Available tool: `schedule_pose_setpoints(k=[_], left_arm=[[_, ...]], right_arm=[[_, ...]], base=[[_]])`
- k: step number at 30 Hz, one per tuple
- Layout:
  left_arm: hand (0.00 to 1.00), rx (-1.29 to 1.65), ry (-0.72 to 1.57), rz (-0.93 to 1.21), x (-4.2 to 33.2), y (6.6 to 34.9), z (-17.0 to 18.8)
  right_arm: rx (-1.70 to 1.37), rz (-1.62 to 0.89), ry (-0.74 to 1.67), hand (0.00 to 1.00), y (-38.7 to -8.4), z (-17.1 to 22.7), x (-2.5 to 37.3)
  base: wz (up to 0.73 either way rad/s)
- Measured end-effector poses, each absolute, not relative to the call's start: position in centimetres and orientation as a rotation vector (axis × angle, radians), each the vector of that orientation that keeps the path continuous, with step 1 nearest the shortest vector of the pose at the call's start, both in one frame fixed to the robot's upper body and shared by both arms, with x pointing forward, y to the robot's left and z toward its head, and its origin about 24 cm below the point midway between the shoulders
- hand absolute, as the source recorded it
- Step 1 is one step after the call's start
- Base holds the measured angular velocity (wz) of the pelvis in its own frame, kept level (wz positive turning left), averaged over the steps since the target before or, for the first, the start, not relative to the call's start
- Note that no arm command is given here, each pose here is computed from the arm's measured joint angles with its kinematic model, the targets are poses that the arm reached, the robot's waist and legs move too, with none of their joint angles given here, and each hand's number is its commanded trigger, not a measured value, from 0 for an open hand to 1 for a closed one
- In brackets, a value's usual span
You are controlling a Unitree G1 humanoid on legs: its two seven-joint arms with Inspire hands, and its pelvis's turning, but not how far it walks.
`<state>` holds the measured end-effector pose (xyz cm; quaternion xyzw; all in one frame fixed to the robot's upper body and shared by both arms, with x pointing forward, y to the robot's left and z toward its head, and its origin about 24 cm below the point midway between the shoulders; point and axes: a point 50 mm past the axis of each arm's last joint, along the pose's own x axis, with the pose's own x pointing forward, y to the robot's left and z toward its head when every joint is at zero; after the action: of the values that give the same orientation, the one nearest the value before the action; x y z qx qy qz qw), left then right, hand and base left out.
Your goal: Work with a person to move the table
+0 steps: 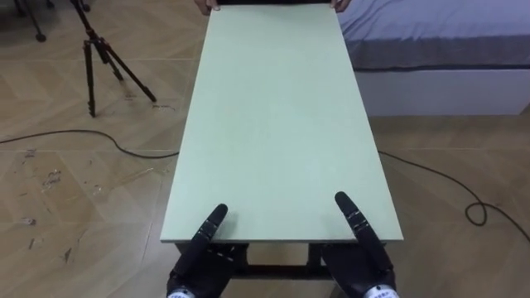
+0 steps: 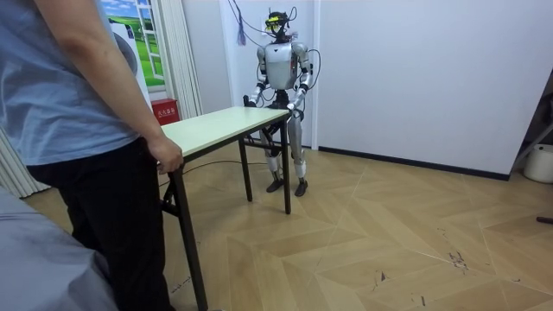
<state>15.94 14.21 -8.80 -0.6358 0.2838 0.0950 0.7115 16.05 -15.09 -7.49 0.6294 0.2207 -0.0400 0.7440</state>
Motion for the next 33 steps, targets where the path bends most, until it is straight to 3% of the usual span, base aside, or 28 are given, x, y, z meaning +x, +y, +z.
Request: schedule_pose_setpoints(k=[1, 2, 3, 4, 5, 33], left_arm=[[0.09, -1.41, 0.626, 0.21, 16.0, 14.2, -8.6], [0.25, -1.41, 0.624, 0.208, 16.1, 14.2, -8.4], [0.57, -1.411, 0.619, 0.207, 16.1, 14.2, -8.2], [1.0, -1.411, 0.616, 0.205, 16.1, 14.1, -7.9], [1.0, -1.412, 0.615, 0.204, 16.1, 14.1, -7.9], [1.0, -1.394, 0.648, 0.253, 16.6, 14.2, -7.0]], right_arm=[[1.379, -0.086, 0.481, 0.0, -15.1, -7.4, 16.1], [1.379, -0.085, 0.48, 0.0, -15.1, -7.4, 16.2], [1.38, -0.085, 0.479, 0.0, -15.1, -7.4, 16.2], [1.38, -0.086, 0.479, 0.5, -15.1, -7.4, 16.2], [1.379, -0.086, 0.479, 1.0, -15.1, -7.4, 16.2], [1.332, -0.177, 0.556, 1.0, -14.5, -8.5, 15.8]], base=[[0.0], [0.0], [0.0], [0.0], [0.0], [0.0]])
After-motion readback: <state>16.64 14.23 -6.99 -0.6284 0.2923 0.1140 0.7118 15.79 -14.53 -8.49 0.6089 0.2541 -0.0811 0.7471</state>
